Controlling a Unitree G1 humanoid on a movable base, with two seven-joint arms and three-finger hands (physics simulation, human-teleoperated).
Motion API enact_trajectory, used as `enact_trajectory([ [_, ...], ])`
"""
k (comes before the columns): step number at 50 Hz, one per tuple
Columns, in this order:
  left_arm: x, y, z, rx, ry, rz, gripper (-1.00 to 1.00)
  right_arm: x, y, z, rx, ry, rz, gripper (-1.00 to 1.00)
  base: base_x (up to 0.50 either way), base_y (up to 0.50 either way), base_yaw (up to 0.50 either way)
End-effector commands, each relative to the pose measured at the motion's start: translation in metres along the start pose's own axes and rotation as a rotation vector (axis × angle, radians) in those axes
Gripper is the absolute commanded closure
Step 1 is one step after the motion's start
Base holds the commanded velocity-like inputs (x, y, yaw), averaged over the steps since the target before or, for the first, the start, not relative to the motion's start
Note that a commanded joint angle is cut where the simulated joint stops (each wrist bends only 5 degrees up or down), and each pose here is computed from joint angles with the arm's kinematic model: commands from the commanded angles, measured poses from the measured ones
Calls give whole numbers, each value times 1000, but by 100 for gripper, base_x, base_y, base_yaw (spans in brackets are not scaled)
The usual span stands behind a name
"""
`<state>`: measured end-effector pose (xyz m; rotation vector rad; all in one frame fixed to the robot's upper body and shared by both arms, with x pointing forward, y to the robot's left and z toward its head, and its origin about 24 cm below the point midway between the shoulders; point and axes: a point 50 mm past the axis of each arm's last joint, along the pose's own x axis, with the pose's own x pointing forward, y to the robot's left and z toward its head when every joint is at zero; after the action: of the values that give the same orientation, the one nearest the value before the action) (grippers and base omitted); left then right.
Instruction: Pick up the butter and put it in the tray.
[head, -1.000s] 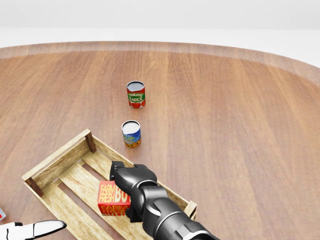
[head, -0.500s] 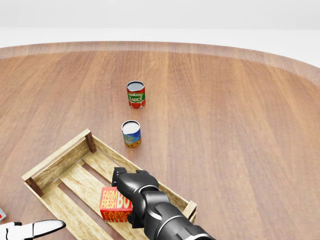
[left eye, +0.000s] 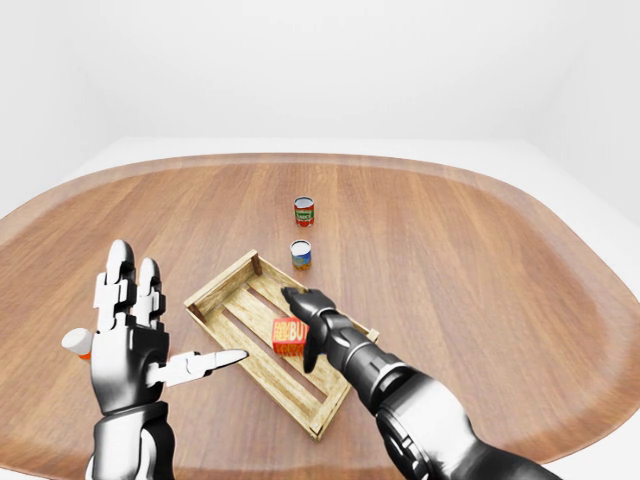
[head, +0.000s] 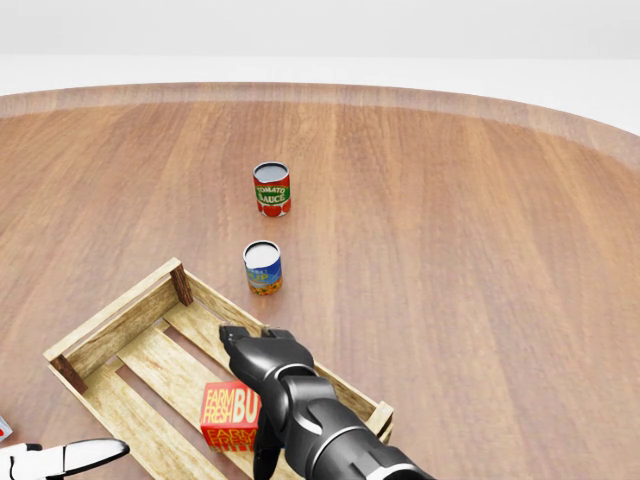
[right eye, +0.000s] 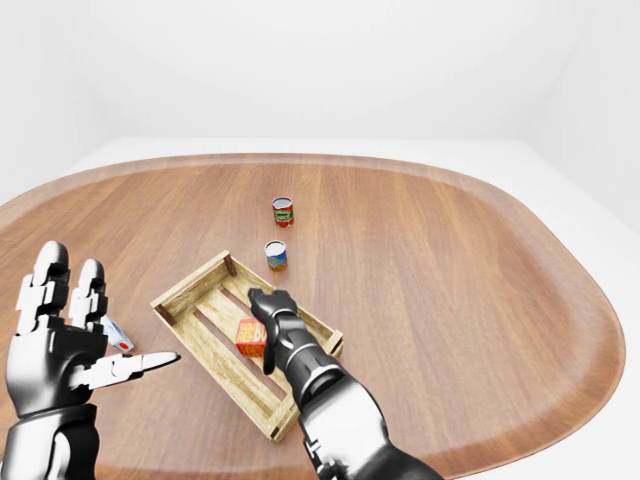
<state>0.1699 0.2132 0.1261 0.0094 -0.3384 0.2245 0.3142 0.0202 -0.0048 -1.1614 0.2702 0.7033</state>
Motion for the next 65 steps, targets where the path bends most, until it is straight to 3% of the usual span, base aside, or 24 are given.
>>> enact_trajectory([
  [1, 0, 1, 0, -1, -1, 1, -100, 0, -1, 1, -8, -6, -12, -100, 0, 0, 0],
  [26, 0, 0, 1, -2, -2, 0, -100, 0, -7, -1, 8, -10, -36, -100, 0, 0, 0],
  [43, -1, 0, 1, -4, -2, 2, -100, -5, -65, 15, 55, -87, -241, -100, 0, 0, 0],
  [53, -1, 0, 1, -2, -2, 0, -100, -26, -101, 19, 74, -192, -379, -100, 0, 0, 0],
  [65, -1, 1, 0, -2, -1, 1, -100, -73, -129, 9, 51, -272, -551, -100, 0, 0, 0],
])
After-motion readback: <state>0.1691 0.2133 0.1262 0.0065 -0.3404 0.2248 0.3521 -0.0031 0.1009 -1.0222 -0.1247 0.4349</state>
